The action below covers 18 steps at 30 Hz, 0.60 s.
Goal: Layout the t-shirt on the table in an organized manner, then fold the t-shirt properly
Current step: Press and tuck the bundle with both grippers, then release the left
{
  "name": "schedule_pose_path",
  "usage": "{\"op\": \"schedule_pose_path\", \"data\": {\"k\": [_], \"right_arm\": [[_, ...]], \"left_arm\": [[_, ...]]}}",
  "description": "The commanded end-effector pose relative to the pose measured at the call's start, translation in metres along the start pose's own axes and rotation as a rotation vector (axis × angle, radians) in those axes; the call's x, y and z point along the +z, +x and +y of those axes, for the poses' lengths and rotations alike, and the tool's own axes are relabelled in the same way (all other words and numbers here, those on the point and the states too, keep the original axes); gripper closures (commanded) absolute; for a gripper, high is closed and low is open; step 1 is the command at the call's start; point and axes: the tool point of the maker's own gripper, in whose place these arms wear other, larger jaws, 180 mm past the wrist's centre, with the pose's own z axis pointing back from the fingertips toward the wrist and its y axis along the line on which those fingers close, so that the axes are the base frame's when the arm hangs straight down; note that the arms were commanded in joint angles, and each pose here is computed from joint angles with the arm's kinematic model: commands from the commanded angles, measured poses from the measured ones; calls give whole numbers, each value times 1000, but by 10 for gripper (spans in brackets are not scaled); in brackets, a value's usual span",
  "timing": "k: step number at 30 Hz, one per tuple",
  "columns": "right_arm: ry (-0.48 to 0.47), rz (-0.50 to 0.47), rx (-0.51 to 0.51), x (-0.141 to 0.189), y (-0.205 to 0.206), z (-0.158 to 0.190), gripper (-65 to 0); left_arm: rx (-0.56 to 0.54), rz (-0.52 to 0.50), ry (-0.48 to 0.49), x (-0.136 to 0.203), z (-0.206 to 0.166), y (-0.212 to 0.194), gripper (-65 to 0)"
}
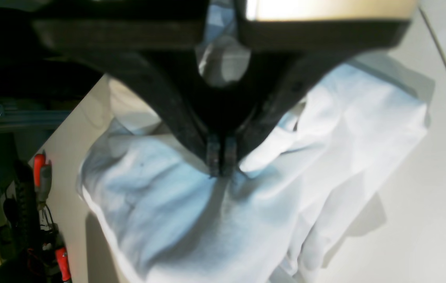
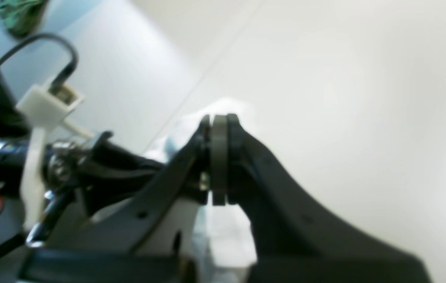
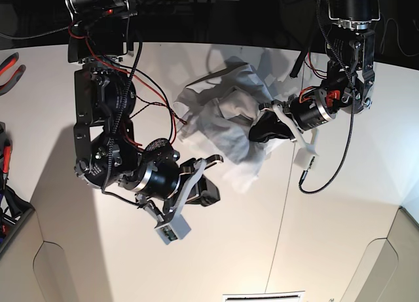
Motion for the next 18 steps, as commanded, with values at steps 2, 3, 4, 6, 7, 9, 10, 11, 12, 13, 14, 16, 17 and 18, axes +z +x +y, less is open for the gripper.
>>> {"op": "schedule_pose_path", "data": {"k": [2, 3, 4, 6, 7, 9, 10, 11, 12, 13, 14, 16, 17, 18], "right_arm": [[56, -44, -15, -6, 10, 7, 0], [76, -38, -36, -11, 5, 8, 0], [98, -36, -57, -15, 0, 9, 0], [134, -23, -101, -23, -11, 10, 0], [146, -10, -118, -27, -17, 10, 0], [149, 30, -151, -33, -33, 7, 0], [143, 51, -162, -36, -41, 5, 0], [130, 72, -170, -39, -49, 1, 0], [107, 85, -170, -41, -56, -6, 0], [77, 96, -165, -43, -64, -15, 0], [41, 111, -158, -44, -73, -25, 0], [-44, 145, -156, -44, -92, -48, 0], [-87, 168, -159, -44, -103, -59, 0], [-128, 190, -162, -42, -112, -70, 0]], "left_arm": [[-15, 11, 0, 1, 0, 1, 0], [-15, 11, 0, 1, 0, 1, 0], [-15, 11, 1, 1, 0, 1, 0], [-15, 12, 1, 1, 0, 1, 0], [-15, 12, 0, 1, 0, 1, 0], [-15, 12, 1, 1, 0, 1, 0], [-15, 12, 0, 1, 0, 1, 0], [-15, 12, 1, 1, 0, 1, 0], [-15, 12, 1, 1, 0, 1, 0], [-15, 12, 1, 1, 0, 1, 0], [-15, 14, 0, 1, 0, 1, 0], [-15, 19, 1, 1, 0, 0, 0], [-14, 19, 1, 1, 0, 0, 0], [-14, 18, 2, 1, 0, 0, 0]]}}
